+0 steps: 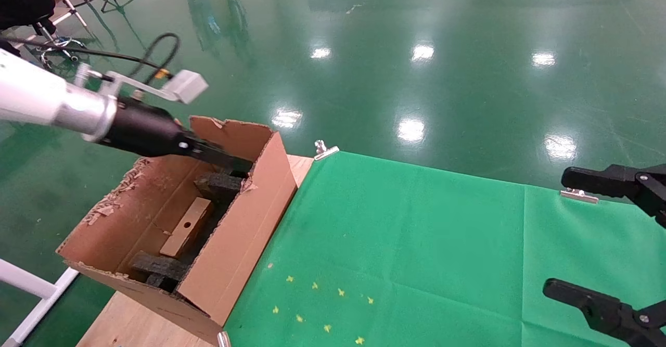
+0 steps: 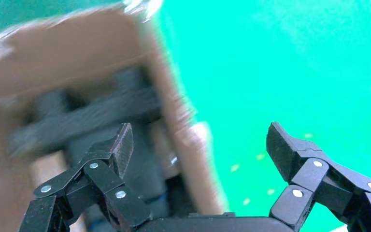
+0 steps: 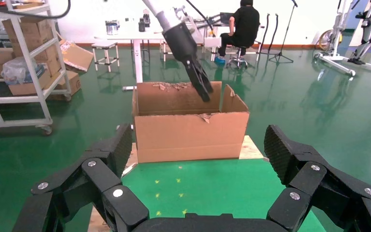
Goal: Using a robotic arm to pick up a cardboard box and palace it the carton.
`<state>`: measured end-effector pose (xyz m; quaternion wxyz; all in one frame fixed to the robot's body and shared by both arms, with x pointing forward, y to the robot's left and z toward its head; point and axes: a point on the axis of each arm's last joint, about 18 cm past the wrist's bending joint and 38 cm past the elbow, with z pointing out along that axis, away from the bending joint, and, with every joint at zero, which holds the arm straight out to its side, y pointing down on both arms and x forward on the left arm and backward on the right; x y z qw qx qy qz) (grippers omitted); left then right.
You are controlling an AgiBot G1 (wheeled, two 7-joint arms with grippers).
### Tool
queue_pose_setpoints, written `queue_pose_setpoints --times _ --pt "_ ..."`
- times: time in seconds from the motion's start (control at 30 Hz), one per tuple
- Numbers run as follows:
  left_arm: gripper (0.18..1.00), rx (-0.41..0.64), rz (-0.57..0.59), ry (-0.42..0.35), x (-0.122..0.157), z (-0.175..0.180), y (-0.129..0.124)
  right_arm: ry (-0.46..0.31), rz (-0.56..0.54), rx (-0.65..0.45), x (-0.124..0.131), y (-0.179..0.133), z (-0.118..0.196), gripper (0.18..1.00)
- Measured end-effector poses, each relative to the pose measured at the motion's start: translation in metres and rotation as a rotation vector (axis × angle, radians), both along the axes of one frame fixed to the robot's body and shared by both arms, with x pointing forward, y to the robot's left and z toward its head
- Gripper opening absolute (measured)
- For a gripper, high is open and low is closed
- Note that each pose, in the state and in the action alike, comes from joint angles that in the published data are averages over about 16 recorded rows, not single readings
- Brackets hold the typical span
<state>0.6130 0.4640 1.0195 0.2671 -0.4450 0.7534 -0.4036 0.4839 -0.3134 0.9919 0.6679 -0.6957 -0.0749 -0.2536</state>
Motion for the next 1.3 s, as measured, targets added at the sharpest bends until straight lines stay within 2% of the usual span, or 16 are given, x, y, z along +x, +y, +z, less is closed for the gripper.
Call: queue_pose_setpoints --times 0.3,0.67,0.97,1.3 --pt "1.001 -0.053 -0.244 -0.065 0.004 -0.022 -0.054 0.0 0.0 0.0 0.0 0.0 0.0 1.001" --pt "1.001 -0.118 -0.5 -0.187 -0.013 -0.034 -0.106 0.0 0.0 0.0 0.0 0.0 0.0 1.001" --pt "1.001 -0.161 -0.679 -0.319 -0.04 -0.036 -0.135 0.0 0.0 0.0 0.0 0.0 0.0 1.001" --pt "1.001 -0.183 -0.842 -0.489 -0.08 -0.032 -0.154 0.0 0.0 0.0 0.0 0.0 0.0 1.001"
